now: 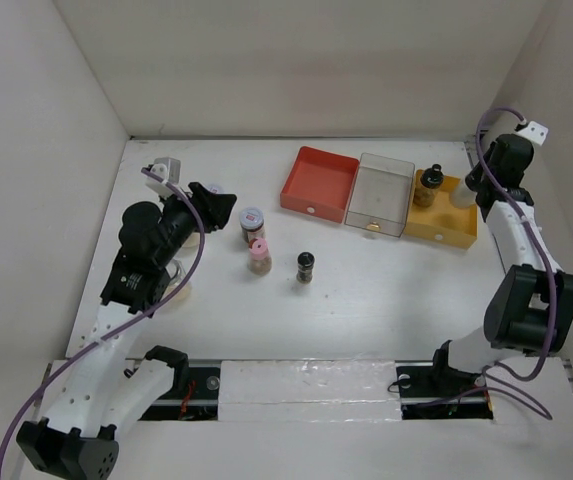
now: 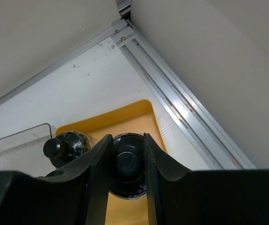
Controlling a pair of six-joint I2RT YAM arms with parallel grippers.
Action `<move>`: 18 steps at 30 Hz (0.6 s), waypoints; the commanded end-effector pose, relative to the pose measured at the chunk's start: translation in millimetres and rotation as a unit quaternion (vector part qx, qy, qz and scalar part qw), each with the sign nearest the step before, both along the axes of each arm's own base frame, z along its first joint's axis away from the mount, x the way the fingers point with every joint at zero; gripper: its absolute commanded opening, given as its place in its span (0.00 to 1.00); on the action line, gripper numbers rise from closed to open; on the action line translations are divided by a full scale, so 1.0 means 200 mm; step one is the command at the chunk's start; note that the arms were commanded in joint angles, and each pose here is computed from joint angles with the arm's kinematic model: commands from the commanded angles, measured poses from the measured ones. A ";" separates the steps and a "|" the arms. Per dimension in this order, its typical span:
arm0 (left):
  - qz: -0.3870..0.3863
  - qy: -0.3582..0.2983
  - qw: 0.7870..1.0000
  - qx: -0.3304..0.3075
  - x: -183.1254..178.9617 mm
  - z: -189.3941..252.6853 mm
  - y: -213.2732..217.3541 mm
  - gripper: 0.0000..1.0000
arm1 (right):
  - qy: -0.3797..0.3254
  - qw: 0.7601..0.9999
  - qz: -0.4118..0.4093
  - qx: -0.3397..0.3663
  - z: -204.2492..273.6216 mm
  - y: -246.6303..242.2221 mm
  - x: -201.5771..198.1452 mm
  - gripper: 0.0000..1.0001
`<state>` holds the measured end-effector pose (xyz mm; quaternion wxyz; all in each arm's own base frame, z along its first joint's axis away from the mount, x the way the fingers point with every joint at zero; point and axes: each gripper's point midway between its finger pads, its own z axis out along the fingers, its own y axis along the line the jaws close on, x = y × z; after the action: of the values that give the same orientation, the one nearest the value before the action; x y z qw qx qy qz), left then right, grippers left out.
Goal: Organize the condiment bottles
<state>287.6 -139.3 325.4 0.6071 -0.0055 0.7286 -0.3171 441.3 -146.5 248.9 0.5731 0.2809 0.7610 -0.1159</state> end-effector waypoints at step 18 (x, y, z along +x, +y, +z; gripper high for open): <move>0.021 0.000 1.000 0.011 0.07 -0.03 0.02 0.45 | -0.073 0.997 0.014 -0.033 0.06 -0.10 0.40 0.23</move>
<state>298.1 -136.5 313.6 0.5998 -0.0168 0.7414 -0.3005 498.5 -156.3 186.0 0.5507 0.2613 0.7844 -0.1144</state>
